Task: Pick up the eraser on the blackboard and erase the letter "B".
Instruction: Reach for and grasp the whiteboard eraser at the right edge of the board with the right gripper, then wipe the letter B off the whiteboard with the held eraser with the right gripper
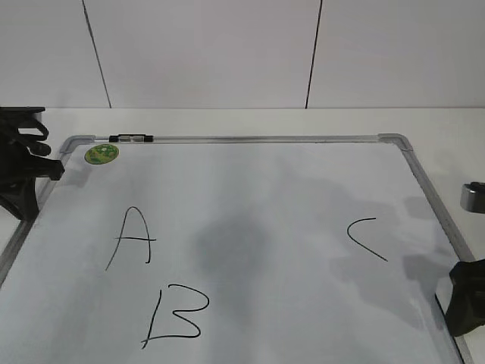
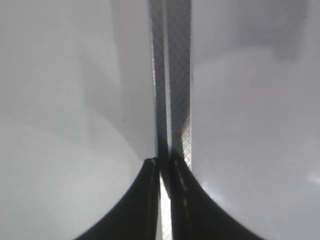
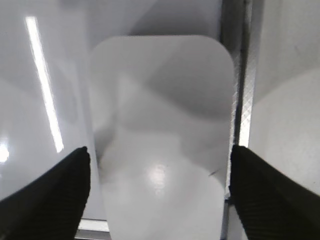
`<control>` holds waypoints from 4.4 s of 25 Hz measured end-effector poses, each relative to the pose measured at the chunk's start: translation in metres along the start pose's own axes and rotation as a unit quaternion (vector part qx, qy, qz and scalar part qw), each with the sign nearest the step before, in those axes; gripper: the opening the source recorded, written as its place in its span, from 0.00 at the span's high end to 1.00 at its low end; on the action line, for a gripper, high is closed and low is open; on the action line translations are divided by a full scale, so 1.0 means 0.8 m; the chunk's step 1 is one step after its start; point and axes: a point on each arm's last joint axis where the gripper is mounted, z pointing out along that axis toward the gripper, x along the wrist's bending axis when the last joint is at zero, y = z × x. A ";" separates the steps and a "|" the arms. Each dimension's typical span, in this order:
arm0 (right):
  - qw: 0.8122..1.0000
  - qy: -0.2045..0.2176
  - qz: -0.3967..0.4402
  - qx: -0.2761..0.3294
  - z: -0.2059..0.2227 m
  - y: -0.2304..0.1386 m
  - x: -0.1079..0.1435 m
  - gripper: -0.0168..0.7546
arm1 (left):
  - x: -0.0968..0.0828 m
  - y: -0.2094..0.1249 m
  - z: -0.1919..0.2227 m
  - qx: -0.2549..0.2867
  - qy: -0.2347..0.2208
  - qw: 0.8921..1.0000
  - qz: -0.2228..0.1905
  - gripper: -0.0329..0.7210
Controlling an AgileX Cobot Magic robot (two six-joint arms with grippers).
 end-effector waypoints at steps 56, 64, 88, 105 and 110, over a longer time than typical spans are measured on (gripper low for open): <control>1.000 0.027 0.000 0.003 -0.035 0.009 0.012 0.29 | -0.001 0.003 0.000 -0.013 -0.004 1.000 -0.003 0.93; 0.994 -0.007 -0.105 -0.013 -0.051 0.009 0.094 0.29 | -0.001 0.003 0.000 -0.012 -0.004 1.000 -0.003 0.93; 0.970 -0.054 -0.234 0.023 0.023 0.104 0.279 0.29 | -0.001 0.002 0.000 -0.011 -0.005 1.000 -0.003 0.93; 0.957 -0.042 -0.283 0.055 0.057 0.069 0.335 0.30 | -0.001 0.002 0.000 -0.010 -0.005 1.000 -0.004 0.93; 0.942 -0.042 -0.328 0.058 0.065 0.040 0.371 0.30 | -0.001 0.002 0.000 -0.010 -0.005 1.000 -0.004 0.93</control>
